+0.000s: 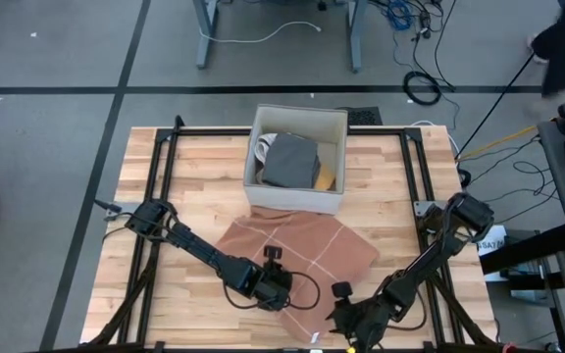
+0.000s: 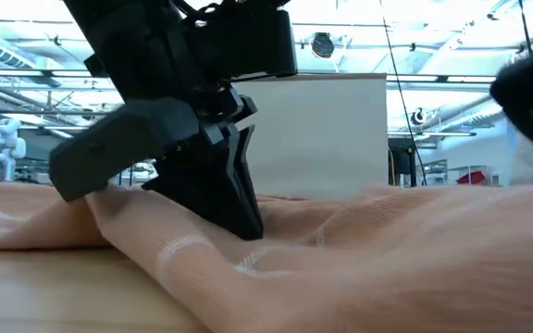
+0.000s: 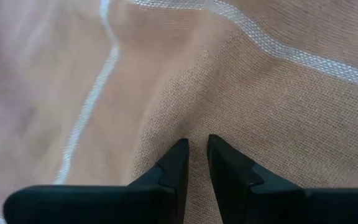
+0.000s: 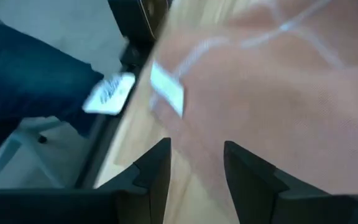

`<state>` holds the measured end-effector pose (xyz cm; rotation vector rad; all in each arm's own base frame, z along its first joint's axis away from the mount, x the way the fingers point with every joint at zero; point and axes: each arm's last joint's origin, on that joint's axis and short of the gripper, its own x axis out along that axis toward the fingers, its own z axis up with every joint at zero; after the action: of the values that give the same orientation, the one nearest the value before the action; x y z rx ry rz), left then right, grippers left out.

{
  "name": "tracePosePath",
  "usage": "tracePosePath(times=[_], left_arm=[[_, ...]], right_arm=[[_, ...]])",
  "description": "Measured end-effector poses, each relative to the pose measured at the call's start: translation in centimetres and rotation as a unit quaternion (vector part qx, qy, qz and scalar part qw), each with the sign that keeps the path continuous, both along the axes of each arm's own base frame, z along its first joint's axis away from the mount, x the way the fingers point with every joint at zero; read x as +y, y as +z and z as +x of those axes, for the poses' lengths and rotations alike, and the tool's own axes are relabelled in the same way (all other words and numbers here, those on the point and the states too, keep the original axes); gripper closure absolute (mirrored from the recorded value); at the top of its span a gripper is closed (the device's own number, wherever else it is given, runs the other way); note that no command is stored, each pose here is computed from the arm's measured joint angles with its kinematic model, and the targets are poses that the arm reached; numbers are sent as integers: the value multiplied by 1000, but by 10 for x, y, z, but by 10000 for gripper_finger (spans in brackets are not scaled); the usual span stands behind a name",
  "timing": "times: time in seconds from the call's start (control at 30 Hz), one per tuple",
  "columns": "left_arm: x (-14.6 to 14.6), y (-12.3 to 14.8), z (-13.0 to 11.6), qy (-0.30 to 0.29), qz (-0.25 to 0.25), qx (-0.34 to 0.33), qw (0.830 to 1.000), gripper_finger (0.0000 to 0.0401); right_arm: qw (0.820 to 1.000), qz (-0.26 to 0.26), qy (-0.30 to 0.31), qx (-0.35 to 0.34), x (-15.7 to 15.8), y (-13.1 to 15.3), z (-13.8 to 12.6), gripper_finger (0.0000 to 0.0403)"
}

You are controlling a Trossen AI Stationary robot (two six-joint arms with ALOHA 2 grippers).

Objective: Fold towel
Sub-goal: Fold the brown towel with white checkered lines

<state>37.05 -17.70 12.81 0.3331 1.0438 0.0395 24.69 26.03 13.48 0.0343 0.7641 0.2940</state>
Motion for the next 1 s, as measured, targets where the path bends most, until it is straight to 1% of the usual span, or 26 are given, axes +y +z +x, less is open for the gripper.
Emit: tracePosePath(times=[0.17, 0.3, 0.37, 0.53, 0.7, 0.73, 0.83, 1.0], left_arm=[[3, -1, 0, 3, 27, -2, 1000, 330], [7, -2, -2, 1, 43, 15, 999, 330], [9, -2, -4, 2, 53, 29, 998, 330], [9, -3, -6, 2, 66, 34, 997, 330], [4, -2, -4, -30, 79, 16, 996, 330], [4, -2, -3, -34, 86, 15, 996, 330], [5, -2, -2, -43, 100, 14, 994, 330], [14, -1, 2, -31, 101, 14, 994, 330]], right_arm=[[1000, -24, -16, 11, 0, -19, 2, 268], [999, -26, -32, 26, -3, -26, 4, 268], [998, -22, -31, 41, -3, -27, 3, 268], [995, -20, -25, 93, -7, -20, -6, 268], [991, -37, -19, 124, -14, -3, -21, 268], [992, -34, -20, 122, -15, 2, -22, 268], [996, -25, -20, 86, -15, 16, -22, 268], [1000, -4, 11, -17, -4, 27, -8, 268]])
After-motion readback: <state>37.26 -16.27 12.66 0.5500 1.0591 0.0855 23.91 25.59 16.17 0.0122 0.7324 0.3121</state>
